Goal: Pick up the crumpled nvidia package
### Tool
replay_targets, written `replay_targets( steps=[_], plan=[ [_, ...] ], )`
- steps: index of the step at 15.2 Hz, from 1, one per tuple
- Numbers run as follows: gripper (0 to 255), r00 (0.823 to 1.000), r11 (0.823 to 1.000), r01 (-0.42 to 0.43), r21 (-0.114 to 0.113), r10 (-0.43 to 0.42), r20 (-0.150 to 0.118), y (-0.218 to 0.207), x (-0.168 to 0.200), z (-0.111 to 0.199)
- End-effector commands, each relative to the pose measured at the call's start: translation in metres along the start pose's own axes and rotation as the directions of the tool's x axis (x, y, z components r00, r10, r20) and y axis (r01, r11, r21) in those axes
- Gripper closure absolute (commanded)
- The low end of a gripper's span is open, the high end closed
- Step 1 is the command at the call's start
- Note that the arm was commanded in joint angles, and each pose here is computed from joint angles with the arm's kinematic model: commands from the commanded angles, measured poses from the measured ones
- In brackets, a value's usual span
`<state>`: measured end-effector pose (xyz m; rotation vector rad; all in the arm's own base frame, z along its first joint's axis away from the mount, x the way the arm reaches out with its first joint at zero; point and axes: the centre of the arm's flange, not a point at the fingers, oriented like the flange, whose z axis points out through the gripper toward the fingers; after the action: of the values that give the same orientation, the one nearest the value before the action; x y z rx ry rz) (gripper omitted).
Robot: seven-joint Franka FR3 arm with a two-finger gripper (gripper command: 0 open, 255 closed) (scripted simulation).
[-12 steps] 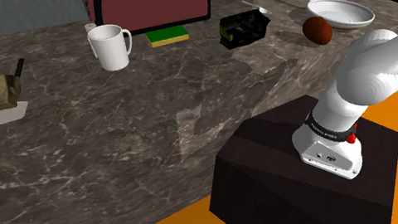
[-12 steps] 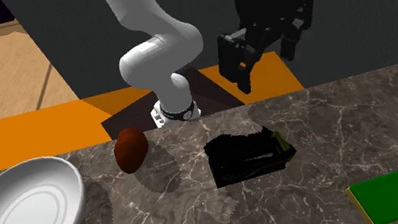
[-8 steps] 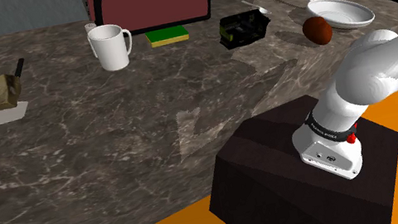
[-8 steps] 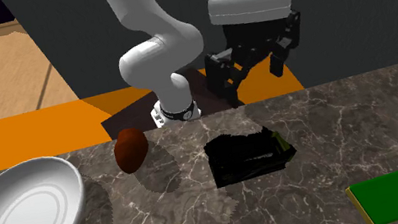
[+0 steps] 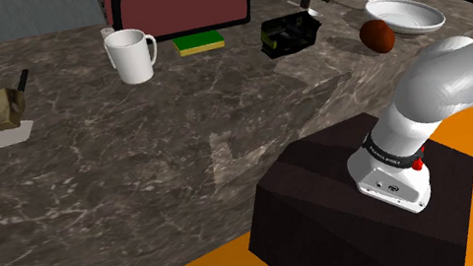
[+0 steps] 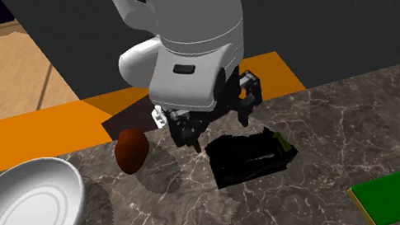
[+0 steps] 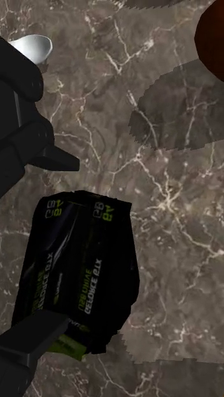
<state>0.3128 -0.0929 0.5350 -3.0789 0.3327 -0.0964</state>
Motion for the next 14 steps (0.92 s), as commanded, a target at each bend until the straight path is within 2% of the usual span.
replay_targets(
  steps=[1, 9, 11, 12, 14],
  plan=[
    [0, 1.000, 0.999, -0.029, -0.014, 0.029, -0.003, 0.020, 0.002, 0.019],
    [0, 0.999, 0.999, -0.033, -0.015, 0.033, -0.004, 0.025, 0.000, 0.061],
    [0, 0.999, 0.999, -0.033, -0.015, 0.033, -0.004, 0.025, 0.000, 0.061],
    [255, 0.999, 0.999, -0.033, -0.015, 0.033, -0.004, 0.025, 0.000, 0.061],
    [255, 0.999, 0.999, -0.033, -0.016, 0.033, -0.004, 0.025, 0.000, 0.061]
  ],
)
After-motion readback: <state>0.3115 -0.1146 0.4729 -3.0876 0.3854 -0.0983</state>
